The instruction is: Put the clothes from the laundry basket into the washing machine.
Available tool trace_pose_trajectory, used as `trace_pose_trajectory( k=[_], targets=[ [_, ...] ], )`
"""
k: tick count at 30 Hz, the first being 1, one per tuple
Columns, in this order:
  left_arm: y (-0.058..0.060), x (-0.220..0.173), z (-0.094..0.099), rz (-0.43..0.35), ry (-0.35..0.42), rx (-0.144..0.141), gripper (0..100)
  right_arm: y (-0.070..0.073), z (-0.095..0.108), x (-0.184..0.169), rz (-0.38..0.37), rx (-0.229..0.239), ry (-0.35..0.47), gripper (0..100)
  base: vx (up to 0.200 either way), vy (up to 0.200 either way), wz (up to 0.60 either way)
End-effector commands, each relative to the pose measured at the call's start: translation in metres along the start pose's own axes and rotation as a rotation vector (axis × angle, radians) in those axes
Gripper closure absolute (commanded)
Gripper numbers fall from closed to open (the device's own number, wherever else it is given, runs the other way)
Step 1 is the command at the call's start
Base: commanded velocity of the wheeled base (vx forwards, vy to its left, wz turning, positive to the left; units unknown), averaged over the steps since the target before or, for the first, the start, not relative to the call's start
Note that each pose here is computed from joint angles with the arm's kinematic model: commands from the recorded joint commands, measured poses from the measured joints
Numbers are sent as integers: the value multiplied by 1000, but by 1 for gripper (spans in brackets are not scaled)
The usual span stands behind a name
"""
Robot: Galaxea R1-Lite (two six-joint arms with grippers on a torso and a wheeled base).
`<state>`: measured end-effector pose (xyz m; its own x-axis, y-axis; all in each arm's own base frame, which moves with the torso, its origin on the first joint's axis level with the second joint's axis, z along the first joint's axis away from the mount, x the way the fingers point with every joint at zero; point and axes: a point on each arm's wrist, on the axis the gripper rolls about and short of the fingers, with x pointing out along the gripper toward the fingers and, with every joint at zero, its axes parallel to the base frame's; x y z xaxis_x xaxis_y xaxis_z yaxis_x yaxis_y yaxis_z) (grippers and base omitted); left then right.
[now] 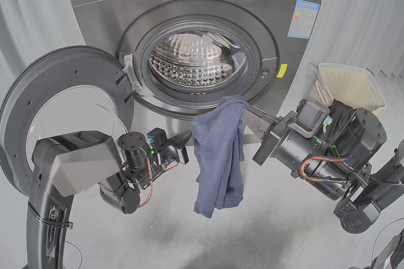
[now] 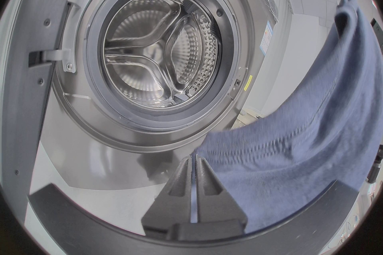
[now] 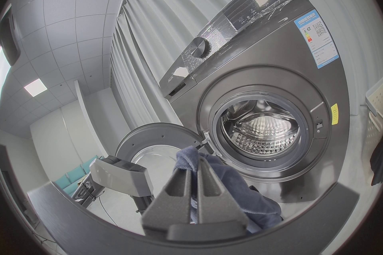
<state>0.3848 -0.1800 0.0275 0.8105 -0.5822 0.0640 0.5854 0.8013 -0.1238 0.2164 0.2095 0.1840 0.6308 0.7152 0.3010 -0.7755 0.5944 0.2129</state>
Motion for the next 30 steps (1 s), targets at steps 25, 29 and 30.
trace_pose_trajectory(
  k=[25,29,30],
  targets=[
    [2,-28,-21,-67,142,14,0,0,4,0,6,-3,-11,100,0,0,0],
    [2,-22,-25,-93,133,15,0,1,3,1,11,-3,-8,100,0,0,0],
    [3,-19,-26,-94,125,17,0,2,4,1,15,-3,-10,100,0,0,0]
  ],
)
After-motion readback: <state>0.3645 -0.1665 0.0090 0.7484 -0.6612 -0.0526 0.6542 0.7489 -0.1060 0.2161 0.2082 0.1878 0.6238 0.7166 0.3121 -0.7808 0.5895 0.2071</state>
